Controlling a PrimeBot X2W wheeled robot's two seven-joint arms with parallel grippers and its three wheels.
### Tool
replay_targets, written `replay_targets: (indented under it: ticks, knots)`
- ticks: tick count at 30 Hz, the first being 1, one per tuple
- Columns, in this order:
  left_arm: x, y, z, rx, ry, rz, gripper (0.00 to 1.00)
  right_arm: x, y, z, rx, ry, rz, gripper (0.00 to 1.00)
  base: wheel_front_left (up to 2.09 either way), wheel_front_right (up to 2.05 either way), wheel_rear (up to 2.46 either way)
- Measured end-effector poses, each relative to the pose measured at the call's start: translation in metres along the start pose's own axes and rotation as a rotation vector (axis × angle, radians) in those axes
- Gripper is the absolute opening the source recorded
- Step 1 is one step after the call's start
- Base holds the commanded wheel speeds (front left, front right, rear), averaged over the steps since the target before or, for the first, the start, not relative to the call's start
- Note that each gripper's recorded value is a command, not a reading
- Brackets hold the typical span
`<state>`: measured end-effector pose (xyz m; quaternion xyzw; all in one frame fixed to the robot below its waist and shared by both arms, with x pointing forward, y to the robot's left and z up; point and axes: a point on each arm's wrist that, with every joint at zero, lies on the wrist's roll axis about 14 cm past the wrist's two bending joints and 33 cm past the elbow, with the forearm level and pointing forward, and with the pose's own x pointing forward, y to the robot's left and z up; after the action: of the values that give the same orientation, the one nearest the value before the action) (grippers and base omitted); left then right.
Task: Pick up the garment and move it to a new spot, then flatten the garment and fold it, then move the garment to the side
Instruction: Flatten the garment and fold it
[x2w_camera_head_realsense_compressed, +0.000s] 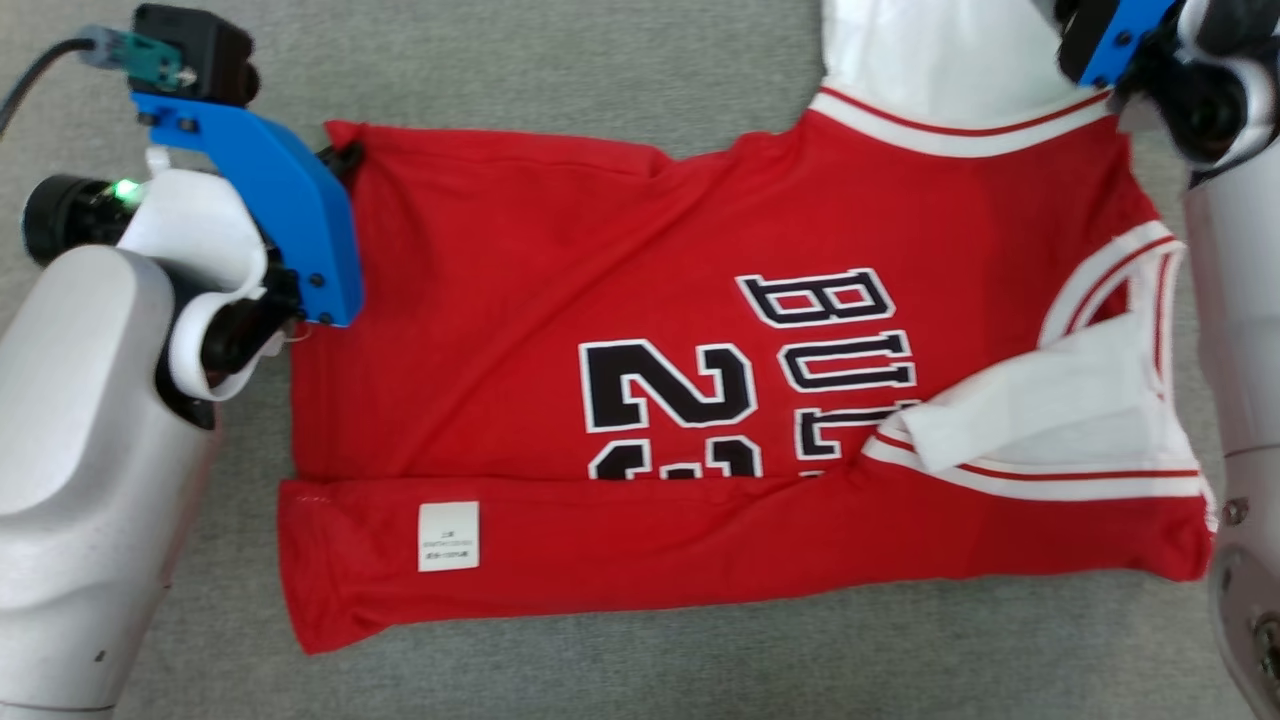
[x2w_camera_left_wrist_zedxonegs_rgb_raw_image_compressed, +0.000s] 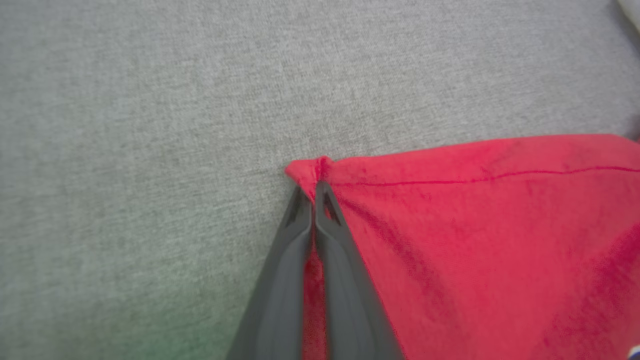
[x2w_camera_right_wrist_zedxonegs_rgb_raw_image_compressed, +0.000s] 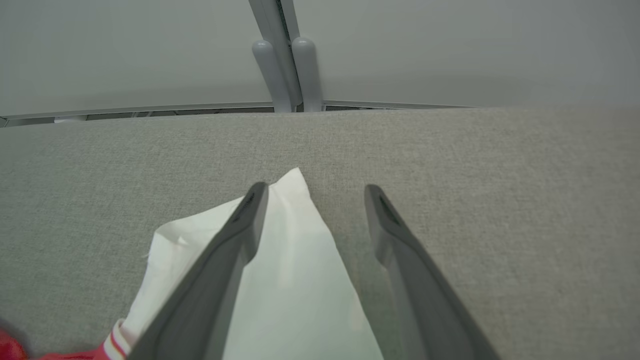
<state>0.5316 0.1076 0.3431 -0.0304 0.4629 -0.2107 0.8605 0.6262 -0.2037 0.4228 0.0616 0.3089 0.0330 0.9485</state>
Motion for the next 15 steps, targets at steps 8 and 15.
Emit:
replay_targets:
  ticks: [8, 15]
  knots:
    - [-0.002, 0.001, -0.004, 0.019, -0.058, 0.000, 0.00, 0.035, 0.009, -0.016, -0.126, 0.135, -0.027, 1.00, 0.00, 0.00, 0.00]
    - [0.000, 0.005, -0.003, -0.031, -0.110, 0.007, 0.00, 0.045, 0.013, -0.038, -0.139, 0.212, -0.027, 0.00, 0.00, 0.00, 0.00]
